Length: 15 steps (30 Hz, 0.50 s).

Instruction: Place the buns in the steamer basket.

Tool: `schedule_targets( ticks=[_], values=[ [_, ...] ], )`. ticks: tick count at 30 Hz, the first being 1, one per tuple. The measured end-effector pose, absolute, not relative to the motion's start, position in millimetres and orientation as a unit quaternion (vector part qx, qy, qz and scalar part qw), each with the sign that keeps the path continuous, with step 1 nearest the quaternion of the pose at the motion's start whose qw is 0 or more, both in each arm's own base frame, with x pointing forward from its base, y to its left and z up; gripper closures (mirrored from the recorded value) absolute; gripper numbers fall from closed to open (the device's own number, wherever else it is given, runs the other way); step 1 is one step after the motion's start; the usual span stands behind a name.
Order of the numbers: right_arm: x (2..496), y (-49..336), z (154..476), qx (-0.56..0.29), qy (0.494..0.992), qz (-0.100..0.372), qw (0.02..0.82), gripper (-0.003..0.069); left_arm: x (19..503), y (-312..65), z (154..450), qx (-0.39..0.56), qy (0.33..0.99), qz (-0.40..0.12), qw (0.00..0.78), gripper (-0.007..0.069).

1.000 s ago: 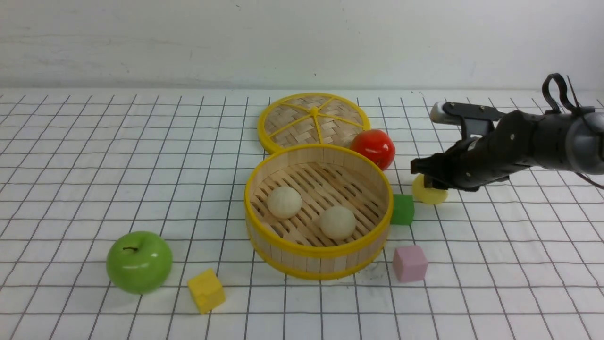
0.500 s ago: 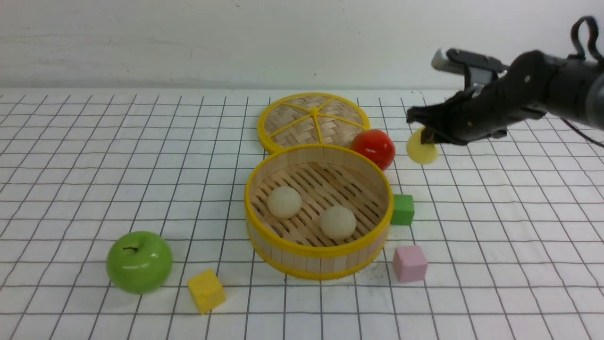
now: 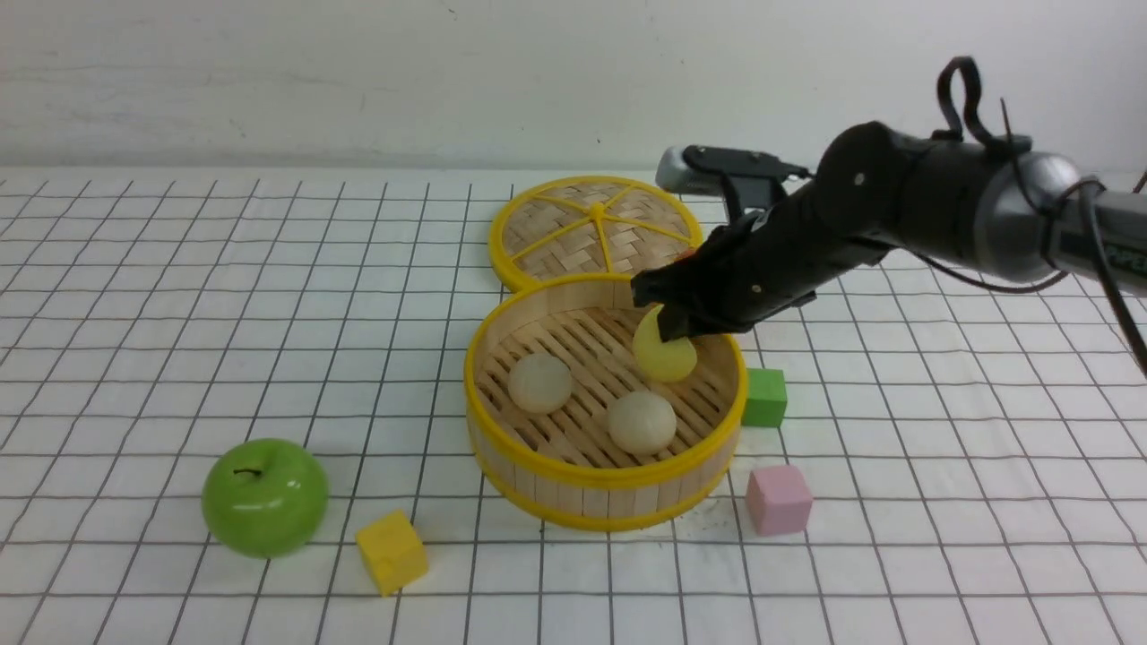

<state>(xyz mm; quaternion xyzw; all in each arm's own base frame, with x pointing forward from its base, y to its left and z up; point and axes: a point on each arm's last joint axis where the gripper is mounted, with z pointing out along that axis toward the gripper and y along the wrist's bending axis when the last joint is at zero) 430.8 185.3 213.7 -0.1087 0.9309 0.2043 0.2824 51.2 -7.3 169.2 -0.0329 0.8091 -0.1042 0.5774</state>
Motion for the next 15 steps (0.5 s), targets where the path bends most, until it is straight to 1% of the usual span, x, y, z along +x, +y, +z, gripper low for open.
schedule_targets(
  ticks=[1,3,4,5,7,9,11,12,13,15],
  values=[
    [431,185,212,-0.109,0.932,0.203,0.281,0.0603,51,-7,169,-0.033,0.809,-0.104,0.577,0.0502],
    [432,185,207,-0.111,0.934,0.198,0.277,0.0523,51,-7,169,-0.033,0.809,-0.104,0.577,0.0502],
    [432,185,206,-0.112,0.934,0.198,0.277,0.0515,51,-7,169,-0.033,0.809,-0.104,0.577,0.0502],
    [432,185,206,-0.114,0.934,0.195,0.277,0.0466,51,-7,169,-0.033,0.809,-0.104,0.577,0.0502],
    [432,185,206,-0.116,0.934,0.194,0.276,0.0402,51,-7,169,-0.033,0.809,-0.104,0.577,0.0502],
    [429,183,209,-0.129,0.936,0.184,0.271,0.0296,51,-7,169,-0.033,0.809,-0.104,0.577,0.0502],
    [425,179,221,-0.148,0.938,0.172,0.262,0.0225,51,-7,169,-0.033,0.809,-0.104,0.577,0.0502],
    [424,178,225,-0.151,0.938,0.170,0.262,0.0213,51,-7,169,-0.033,0.809,-0.104,0.577,0.0502],
    [418,171,243,-0.165,0.938,0.160,0.261,0.0174,51,-7,169,-0.033,0.809,-0.104,0.577,0.0502],
    [409,158,272,-0.174,0.938,0.145,0.264,0.0148,51,-7,169,-0.033,0.809,-0.104,0.577,0.0502]
  ],
)
